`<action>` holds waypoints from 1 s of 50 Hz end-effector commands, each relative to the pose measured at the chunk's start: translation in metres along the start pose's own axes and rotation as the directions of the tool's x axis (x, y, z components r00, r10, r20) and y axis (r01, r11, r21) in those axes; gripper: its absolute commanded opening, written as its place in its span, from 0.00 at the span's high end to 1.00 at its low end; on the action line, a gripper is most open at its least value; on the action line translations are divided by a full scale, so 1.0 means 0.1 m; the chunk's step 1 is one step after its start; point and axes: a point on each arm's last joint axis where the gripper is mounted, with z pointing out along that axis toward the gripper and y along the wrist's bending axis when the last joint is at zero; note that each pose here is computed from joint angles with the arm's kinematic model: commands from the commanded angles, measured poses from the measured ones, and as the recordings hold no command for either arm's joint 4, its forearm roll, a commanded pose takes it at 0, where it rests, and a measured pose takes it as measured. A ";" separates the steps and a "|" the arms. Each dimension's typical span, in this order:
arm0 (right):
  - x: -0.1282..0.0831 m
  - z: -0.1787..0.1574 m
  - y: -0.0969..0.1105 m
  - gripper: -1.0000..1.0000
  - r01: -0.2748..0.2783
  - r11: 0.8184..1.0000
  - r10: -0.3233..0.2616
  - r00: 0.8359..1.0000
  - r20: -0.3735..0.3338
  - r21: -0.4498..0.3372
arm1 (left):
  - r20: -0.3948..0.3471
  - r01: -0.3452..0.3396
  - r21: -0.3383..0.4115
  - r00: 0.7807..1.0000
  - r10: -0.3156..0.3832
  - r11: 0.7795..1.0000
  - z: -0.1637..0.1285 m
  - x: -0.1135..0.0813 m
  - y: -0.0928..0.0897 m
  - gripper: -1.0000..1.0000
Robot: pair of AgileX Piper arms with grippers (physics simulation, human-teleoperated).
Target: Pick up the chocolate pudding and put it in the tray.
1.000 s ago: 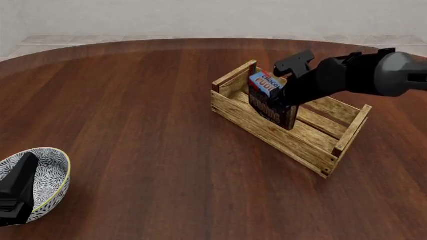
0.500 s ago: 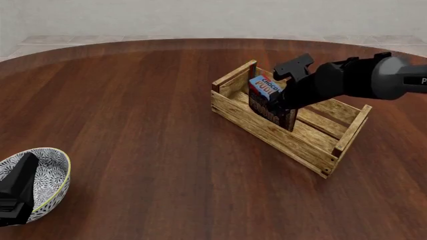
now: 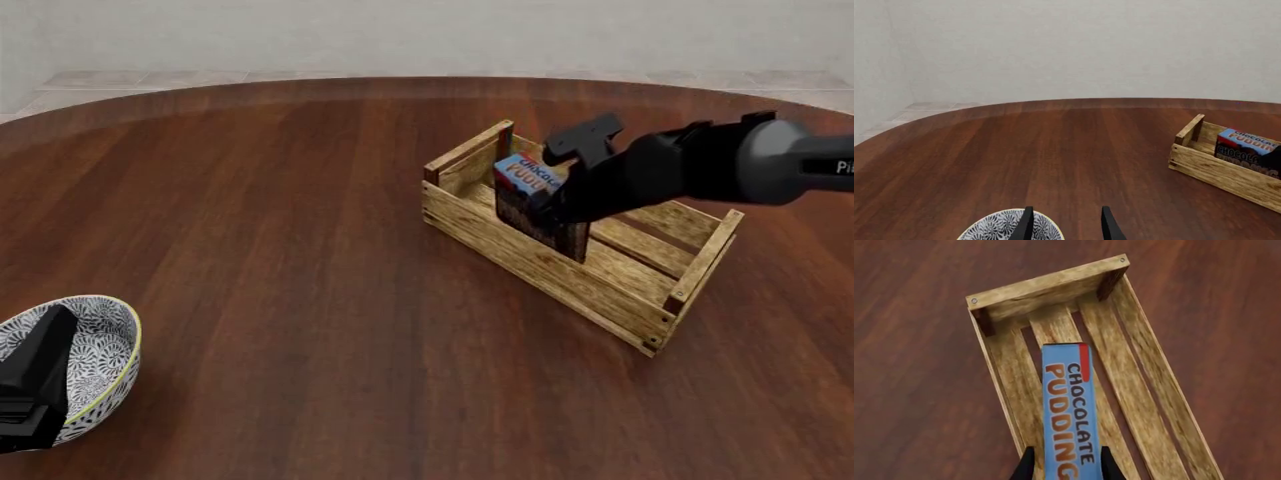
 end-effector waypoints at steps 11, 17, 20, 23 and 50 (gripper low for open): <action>0.04 0.04 0.10 0.00 -0.032 0.999 0.032 0.999 -0.023 -0.024 | 0.000 0.000 0.000 1.000 0.000 1.000 0.00 0.00 0.00 0.00; -0.05 -0.09 0.06 0.00 -0.052 0.999 0.052 0.999 0.003 -0.015 | 0.000 0.000 0.000 1.000 0.000 1.000 0.00 0.00 0.00 0.00; -0.15 -0.23 0.03 0.00 -0.068 0.998 0.068 0.997 0.037 -0.011 | 0.000 0.000 0.000 1.000 0.000 1.000 0.00 0.00 0.00 0.00; -0.20 -0.33 0.03 0.00 -0.061 0.998 0.061 0.997 0.048 -0.011 | 0.000 0.000 0.000 1.000 0.000 1.000 0.00 0.00 0.00 0.00; -0.82 -1.87 0.06 0.00 0.019 1.000 -0.018 0.958 0.288 -0.002 | 0.000 0.000 0.000 1.000 0.000 1.000 0.00 0.00 0.00 0.00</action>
